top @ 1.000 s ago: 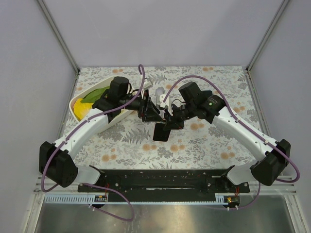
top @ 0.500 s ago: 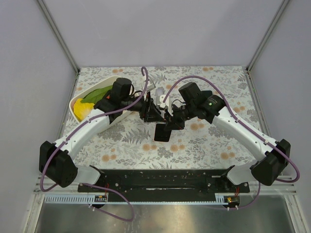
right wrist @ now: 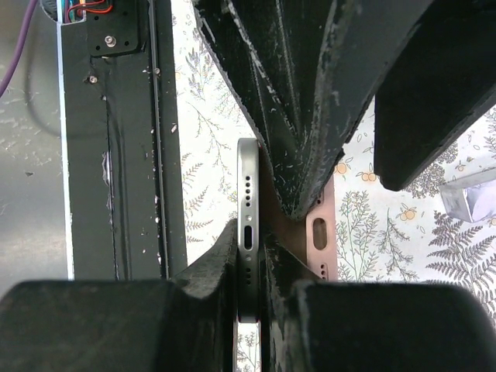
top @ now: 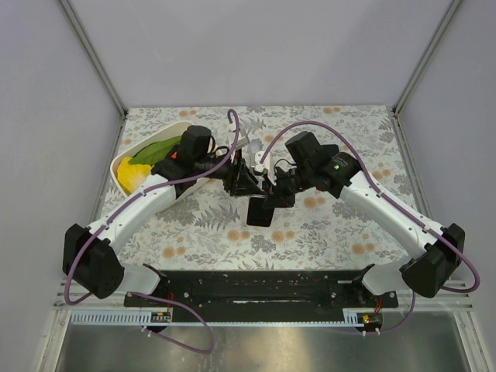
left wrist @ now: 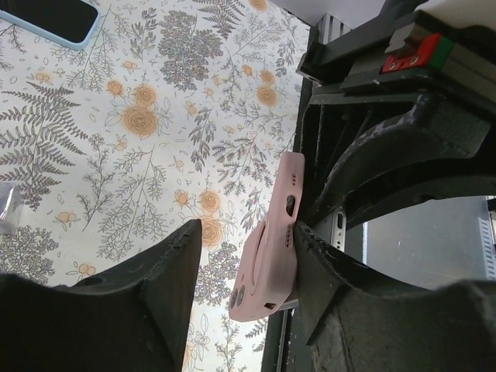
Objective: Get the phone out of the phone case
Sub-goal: Remove the phone case from the phone.
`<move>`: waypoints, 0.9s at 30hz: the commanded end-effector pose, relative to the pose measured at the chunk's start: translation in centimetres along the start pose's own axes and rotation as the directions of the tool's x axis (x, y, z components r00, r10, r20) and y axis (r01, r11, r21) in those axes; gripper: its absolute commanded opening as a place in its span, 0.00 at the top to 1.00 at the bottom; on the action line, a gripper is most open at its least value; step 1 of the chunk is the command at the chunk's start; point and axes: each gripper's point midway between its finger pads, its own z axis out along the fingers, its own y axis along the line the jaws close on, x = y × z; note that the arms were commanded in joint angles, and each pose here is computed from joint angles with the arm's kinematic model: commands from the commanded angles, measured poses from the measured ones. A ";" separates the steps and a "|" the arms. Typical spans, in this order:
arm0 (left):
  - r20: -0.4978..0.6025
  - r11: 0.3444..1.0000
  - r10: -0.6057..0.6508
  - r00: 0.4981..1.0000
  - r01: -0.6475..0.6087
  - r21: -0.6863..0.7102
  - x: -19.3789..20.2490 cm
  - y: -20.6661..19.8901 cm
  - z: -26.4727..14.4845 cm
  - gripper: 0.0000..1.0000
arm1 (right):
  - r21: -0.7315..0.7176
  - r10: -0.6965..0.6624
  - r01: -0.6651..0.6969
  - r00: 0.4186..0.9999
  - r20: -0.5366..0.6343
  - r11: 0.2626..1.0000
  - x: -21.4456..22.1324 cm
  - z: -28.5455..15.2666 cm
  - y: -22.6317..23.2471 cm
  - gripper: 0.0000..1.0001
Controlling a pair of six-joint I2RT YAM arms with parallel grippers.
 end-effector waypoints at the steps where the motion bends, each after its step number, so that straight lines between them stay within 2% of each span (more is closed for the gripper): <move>1: -0.028 0.999 0.006 1.000 -0.005 0.040 1.3 -0.4 0.4 0.48 | 0.082 -0.106 0.094 0.983 0.149 0.992 -4.9 -2.3 -0.2 1.00; 4: -0.030 0.999 0.000 1.000 0.002 0.047 1.7 -0.3 0.6 0.54 | 0.084 -0.102 0.089 0.982 0.159 0.992 -5.1 -2.4 -0.1 1.00; 6: -0.030 0.999 -0.005 1.000 0.006 0.050 1.7 -0.2 0.8 0.62 | 0.079 -0.100 0.088 0.982 0.163 0.993 -5.2 -2.5 0.0 1.00; 12: -0.018 1.000 -0.023 1.000 0.023 0.013 0.9 0.5 1.0 1.00 | 0.023 -0.081 0.079 0.981 0.175 0.997 -4.8 -2.2 1.2 1.00; 19: -0.027 0.991 -0.018 0.999 0.015 -0.133 0.2 3.9 1.1 1.00 | -0.056 -0.059 0.072 0.977 0.204 0.996 -5.0 -2.3 2.8 1.00; 23: -0.034 0.970 -0.047 0.998 0.037 -0.242 0.7 7.2 0.6 1.00 | -0.088 -0.051 0.071 0.976 0.213 0.994 -5.4 -2.7 3.6 1.00; 27: -0.036 0.959 -0.075 0.997 0.062 -0.275 1.3 9.1 0.0 1.00 | -0.085 -0.046 0.065 0.977 0.210 0.994 -5.4 -2.9 3.7 1.00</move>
